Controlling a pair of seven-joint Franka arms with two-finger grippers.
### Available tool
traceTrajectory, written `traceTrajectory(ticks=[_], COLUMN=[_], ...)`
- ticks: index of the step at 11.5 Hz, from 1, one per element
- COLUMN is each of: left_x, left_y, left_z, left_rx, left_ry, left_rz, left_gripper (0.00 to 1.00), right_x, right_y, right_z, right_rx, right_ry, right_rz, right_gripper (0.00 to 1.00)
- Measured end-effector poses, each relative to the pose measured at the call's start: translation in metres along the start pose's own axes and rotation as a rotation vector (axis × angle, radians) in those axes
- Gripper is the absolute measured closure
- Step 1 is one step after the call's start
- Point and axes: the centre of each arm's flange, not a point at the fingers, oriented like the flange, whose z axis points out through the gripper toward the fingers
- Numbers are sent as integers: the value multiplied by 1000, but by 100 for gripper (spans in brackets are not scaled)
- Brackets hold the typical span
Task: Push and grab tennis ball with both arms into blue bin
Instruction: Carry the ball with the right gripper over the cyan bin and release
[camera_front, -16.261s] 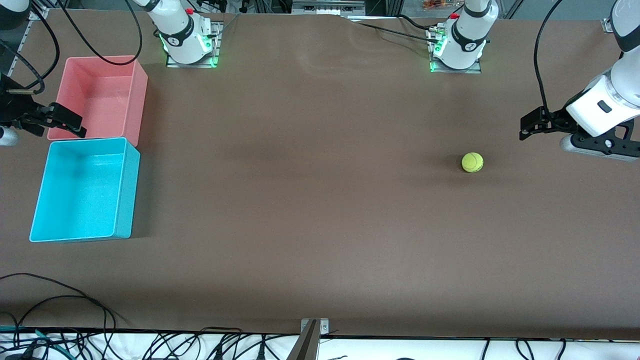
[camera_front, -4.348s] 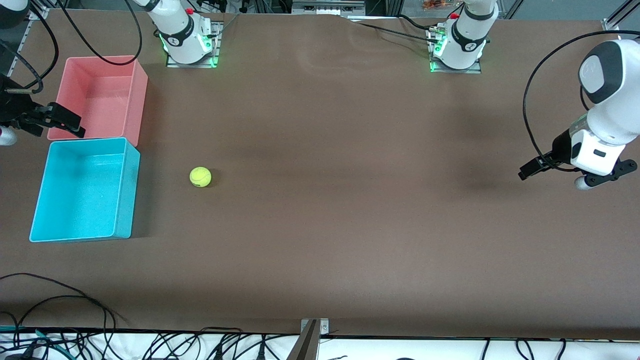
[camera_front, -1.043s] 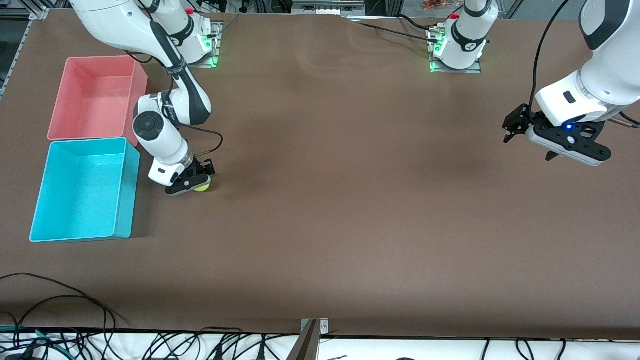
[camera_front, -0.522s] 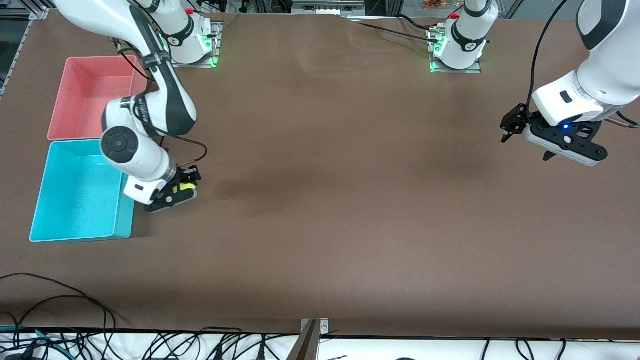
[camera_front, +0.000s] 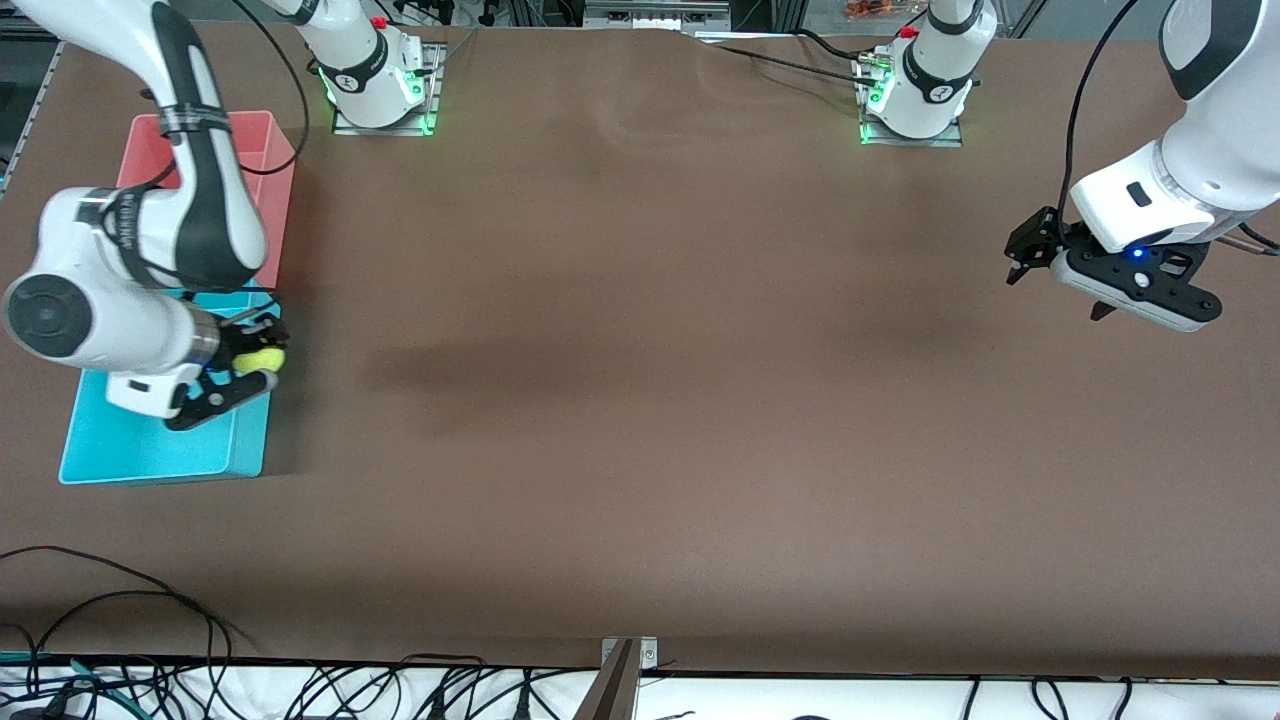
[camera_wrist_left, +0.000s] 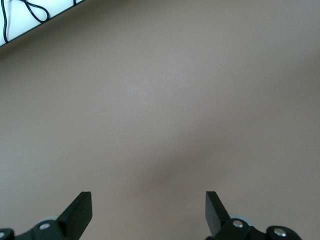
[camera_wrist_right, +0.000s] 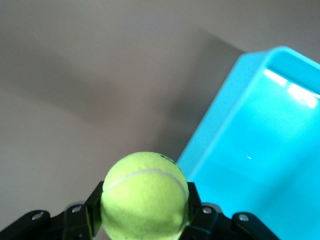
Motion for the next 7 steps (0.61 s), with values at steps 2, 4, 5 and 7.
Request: traceTrajectory(ticks=[2,4,5,7], left_x=[1,1,2,2], left_y=[2,2,3,4], left_z=[-1,-2,-2,-1], left_rx=[0,1,0,0], left_ry=[2,3,2,1], left_rz=[1,-10,-11,-14], left_gripper=[0,0,0,0], right_x=[-26,-53,-67,-88], right_y=[40,74,87,99], right_z=[8,24,38,77], right_rx=[20,59,82,110], right_ry=[-9,-16,-16,11], right_rz=[-34,-51,-51,-61], right_gripper=[34,34,34,34])
